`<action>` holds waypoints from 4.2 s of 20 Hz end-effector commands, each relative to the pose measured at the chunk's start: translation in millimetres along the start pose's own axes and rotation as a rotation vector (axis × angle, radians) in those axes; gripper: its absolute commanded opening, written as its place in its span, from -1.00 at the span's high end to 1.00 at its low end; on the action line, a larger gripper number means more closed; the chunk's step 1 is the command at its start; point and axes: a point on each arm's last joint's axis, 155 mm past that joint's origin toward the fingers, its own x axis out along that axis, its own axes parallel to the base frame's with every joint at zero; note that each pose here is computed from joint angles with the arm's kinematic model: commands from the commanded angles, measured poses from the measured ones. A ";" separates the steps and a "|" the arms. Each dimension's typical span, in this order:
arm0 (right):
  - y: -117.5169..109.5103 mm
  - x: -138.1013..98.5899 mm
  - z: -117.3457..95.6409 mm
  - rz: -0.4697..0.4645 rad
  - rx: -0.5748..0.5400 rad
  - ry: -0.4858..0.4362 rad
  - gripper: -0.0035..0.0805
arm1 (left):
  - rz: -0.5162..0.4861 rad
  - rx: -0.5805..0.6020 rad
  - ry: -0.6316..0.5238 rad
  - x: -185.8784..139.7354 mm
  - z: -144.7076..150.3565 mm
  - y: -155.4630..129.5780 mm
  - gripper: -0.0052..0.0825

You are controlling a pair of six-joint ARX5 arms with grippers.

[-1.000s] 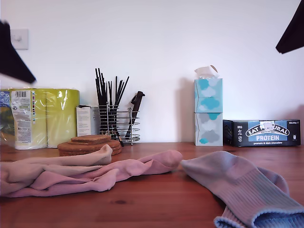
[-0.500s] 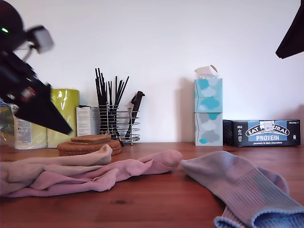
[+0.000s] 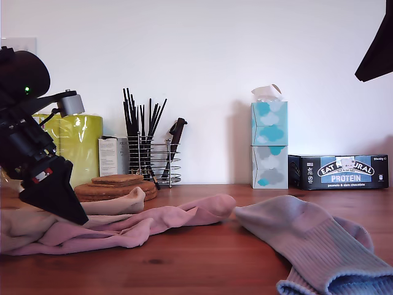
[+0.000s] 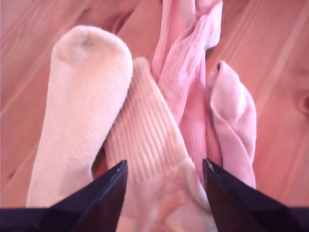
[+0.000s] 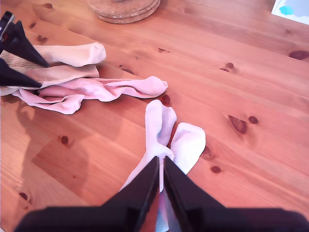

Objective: Pair up the socks based on colour and pattern, by placing each sock on top of its pair

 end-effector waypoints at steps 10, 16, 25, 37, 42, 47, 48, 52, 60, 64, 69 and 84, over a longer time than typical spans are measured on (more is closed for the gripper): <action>2.6 -0.5 9.1 0.012 -0.011 -0.034 0.95 | 0.039 -0.019 0.081 7.5 -18.1 5.7 0.91; 2.6 -0.6 9.9 0.012 -0.012 -0.037 0.95 | 0.052 0.046 0.052 4.2 14.5 3.5 0.93; 2.4 -0.6 11.8 0.011 -0.013 -0.045 0.95 | 0.232 0.179 0.089 -14.2 40.3 47.9 0.93; 7.2 -0.7 11.6 0.037 -0.013 -0.045 0.95 | 0.264 0.415 0.038 -15.8 59.9 57.0 0.92; 13.1 -1.1 12.0 0.069 -0.013 -0.047 0.95 | 0.197 0.254 0.057 -10.1 46.3 44.0 -0.08; 14.5 -1.1 10.5 0.077 -0.013 -0.042 0.95 | 0.174 0.193 0.116 -10.1 34.1 32.8 -0.18; 15.1 -1.2 10.3 0.080 -0.012 -0.041 0.95 | 0.122 0.168 0.123 -8.8 31.5 18.4 -0.24; 16.6 -1.3 11.0 0.088 -0.014 -0.044 0.95 | -0.083 0.173 0.154 -3.4 25.5 -41.6 -0.31; 17.7 -1.4 11.2 0.094 -0.028 -0.046 0.95 | -0.098 0.281 0.268 0.7 -0.4 -50.6 -0.30; 18.2 -1.5 11.8 0.096 -0.029 -0.048 0.95 | -0.127 0.272 0.328 11.1 -18.5 -52.4 -0.29; 18.2 -1.5 10.8 0.097 -0.028 -0.044 0.95 | -0.086 0.280 0.375 18.0 -24.6 -45.8 0.78; 22.4 -1.9 11.2 0.120 -0.029 -0.047 0.95 | -0.460 -0.599 0.277 -45.8 80.9 -136.5 0.94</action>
